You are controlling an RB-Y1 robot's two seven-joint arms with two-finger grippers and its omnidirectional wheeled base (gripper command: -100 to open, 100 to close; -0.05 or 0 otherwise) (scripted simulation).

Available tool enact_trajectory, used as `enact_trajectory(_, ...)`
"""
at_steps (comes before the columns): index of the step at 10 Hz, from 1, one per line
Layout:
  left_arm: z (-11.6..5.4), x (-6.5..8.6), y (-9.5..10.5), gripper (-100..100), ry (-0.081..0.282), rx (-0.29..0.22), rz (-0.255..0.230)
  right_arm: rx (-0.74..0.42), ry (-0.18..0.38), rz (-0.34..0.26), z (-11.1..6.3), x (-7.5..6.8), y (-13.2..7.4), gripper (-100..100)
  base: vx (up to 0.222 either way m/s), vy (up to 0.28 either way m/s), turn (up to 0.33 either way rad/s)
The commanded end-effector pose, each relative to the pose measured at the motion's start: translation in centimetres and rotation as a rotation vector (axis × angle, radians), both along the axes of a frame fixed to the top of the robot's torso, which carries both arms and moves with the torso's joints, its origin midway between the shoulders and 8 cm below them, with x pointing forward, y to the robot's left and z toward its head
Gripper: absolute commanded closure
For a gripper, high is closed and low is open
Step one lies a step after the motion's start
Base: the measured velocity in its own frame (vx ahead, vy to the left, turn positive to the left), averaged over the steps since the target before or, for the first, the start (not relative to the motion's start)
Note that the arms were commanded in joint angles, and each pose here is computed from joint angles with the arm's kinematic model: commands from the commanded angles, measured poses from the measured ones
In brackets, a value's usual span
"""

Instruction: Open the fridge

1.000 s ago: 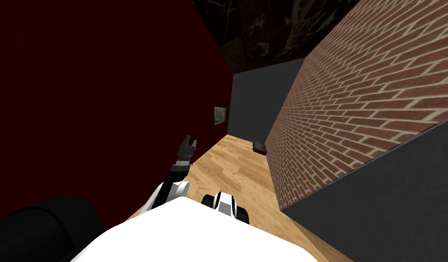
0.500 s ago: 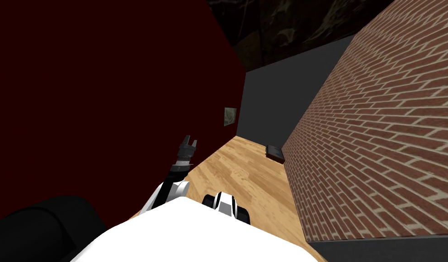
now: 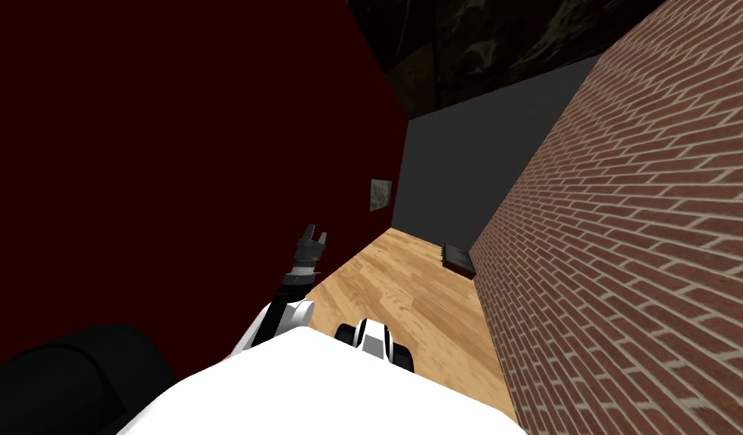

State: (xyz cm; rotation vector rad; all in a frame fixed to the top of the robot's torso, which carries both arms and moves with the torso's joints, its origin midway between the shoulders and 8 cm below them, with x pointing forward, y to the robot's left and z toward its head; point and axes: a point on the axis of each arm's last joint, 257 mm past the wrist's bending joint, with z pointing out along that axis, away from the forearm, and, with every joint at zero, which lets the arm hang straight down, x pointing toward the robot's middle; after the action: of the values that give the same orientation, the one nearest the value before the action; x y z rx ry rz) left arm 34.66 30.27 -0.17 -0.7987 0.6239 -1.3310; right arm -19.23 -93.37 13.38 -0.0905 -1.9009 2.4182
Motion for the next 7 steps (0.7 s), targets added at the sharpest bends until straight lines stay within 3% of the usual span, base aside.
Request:
enact_trajectory(1, 0.0, 0.0, 0.0, 0, 0.0, 0.0, 0.0, -0.003, 0.0, 0.015, 2.0, 0.3, -0.1, -100, 0.033, 0.0, -0.088)
enact_trajectory(7, 0.0, 0.0, 0.0, 0, 0.0, 0.0, 0.0, -0.008, 0.0, 0.058, 6.3, 1.8, -0.2, -100, 0.023, 0.008, -0.08)
